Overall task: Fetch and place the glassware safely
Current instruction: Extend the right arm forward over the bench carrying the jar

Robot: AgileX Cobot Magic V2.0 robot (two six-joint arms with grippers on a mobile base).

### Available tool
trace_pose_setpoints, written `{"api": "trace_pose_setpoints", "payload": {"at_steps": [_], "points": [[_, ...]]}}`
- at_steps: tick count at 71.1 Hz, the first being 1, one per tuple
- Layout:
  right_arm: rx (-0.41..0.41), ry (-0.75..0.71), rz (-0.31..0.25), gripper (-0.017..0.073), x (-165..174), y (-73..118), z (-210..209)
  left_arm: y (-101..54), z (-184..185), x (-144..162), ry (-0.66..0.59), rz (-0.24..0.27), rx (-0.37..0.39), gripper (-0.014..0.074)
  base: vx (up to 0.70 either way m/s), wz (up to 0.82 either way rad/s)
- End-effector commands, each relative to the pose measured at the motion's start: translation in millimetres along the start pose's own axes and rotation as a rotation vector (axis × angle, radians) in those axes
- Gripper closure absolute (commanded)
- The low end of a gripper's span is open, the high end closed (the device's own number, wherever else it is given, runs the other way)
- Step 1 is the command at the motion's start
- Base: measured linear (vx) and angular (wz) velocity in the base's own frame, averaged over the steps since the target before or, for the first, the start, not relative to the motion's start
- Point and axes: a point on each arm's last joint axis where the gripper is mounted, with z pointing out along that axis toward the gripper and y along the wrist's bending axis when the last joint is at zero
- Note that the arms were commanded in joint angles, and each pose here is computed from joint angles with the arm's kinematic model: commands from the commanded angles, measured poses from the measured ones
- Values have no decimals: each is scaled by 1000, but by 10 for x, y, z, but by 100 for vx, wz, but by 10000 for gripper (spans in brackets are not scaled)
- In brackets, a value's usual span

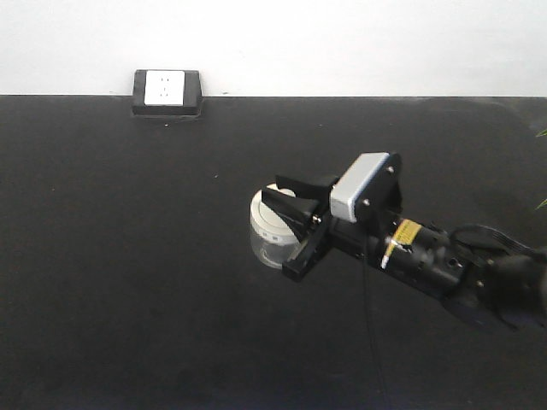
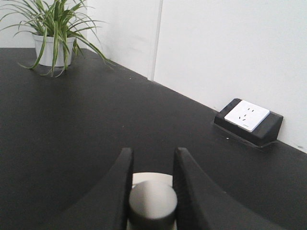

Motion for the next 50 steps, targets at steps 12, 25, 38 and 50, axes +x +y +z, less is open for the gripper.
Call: {"api": "trace_pose_setpoints", "payload": {"at_steps": [12,25,38,50], "points": [[-1,-145,-28,560,-35,-237,340,3,4,-153,-96,-14,1,601,0,0],[-1,-128,-39,560,197,-348,553,3,4,-153,-96,-14,1,601,0,0],[38,-178,9,560,384,-444,680,3,4,-153,-96,-14,1,601,0,0],[86,-181,51,560,574,-505,734,3,4,-153,-96,-14,1,601,0,0]]}}
